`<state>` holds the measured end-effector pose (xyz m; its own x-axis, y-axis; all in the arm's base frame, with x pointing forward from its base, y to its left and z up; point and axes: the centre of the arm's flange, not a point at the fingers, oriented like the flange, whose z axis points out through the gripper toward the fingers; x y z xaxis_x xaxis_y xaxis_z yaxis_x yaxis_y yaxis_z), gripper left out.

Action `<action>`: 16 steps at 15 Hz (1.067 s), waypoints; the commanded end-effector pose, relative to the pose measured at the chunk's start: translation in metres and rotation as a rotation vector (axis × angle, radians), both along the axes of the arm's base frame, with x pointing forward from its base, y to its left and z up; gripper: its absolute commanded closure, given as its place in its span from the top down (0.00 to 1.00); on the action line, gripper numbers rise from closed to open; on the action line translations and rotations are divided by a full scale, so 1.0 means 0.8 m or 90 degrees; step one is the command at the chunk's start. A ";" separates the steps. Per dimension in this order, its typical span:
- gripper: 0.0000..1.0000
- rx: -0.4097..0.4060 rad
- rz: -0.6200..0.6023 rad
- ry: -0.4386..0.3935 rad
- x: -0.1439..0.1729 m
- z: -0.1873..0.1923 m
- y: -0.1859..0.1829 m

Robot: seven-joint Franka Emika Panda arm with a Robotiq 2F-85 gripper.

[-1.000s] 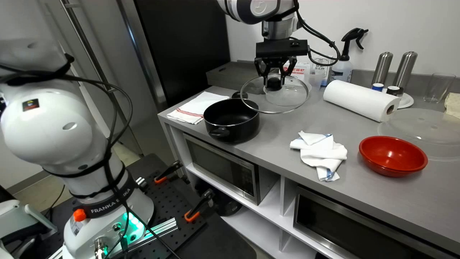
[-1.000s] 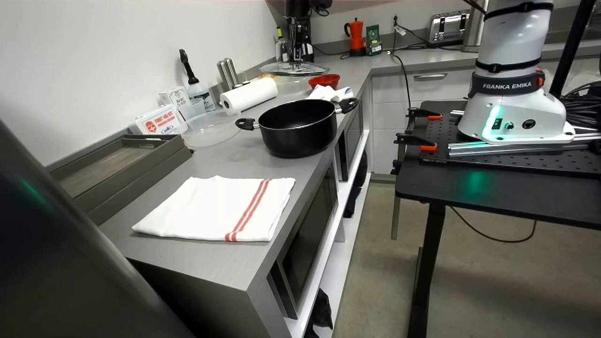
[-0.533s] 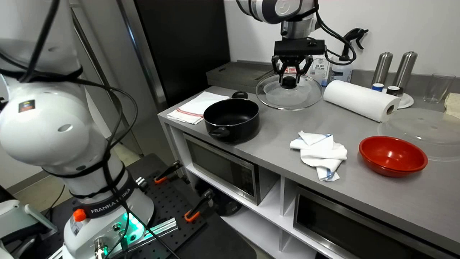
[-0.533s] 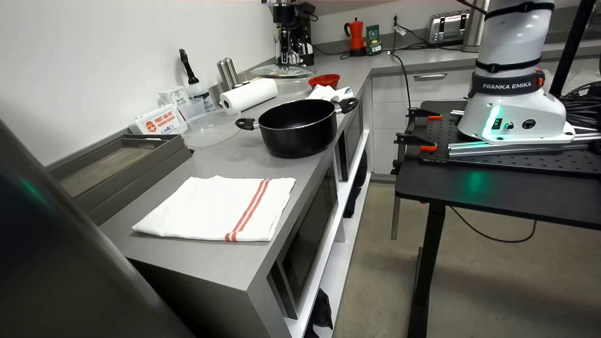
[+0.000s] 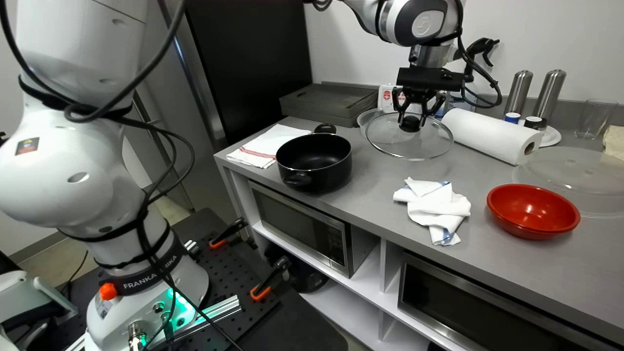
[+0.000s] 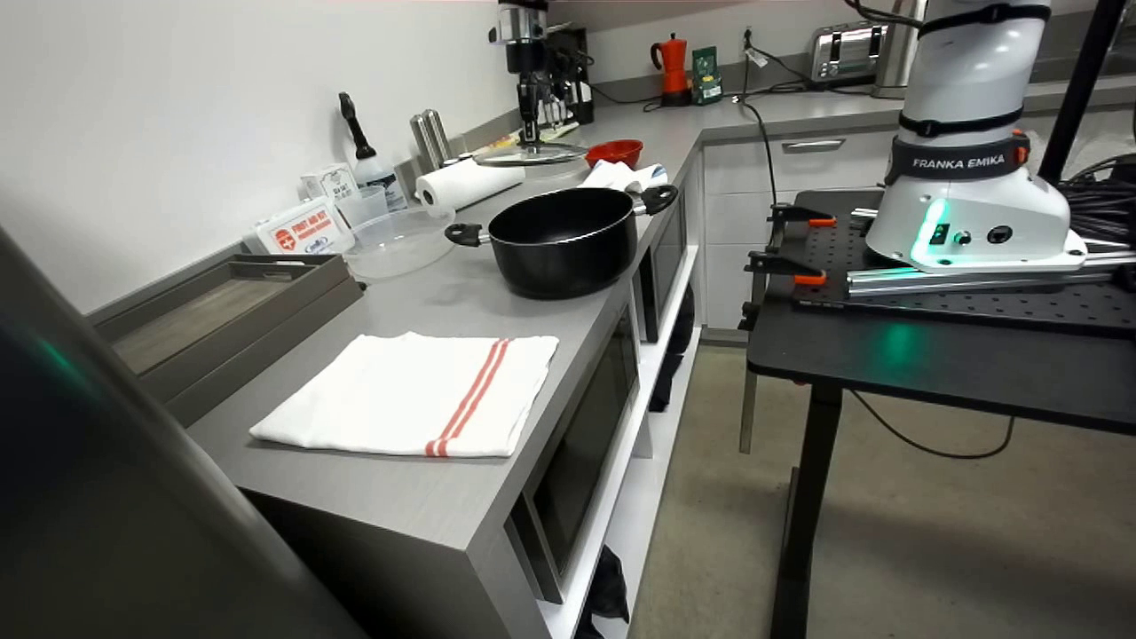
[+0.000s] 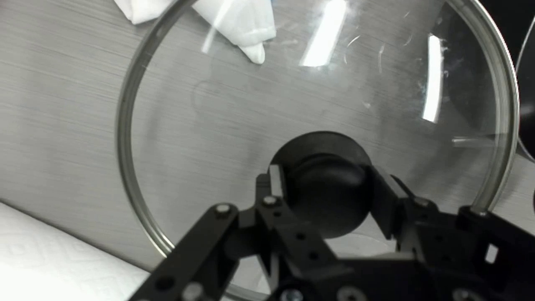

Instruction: Take the lid off the pot and put it on the counter

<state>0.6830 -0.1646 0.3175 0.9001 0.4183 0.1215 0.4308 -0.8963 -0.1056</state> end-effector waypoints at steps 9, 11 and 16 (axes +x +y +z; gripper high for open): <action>0.25 -0.048 -0.031 0.046 0.079 -0.075 0.003; 0.25 -0.051 -0.027 0.041 0.085 -0.082 0.006; 0.25 -0.043 -0.017 0.025 0.102 -0.091 0.016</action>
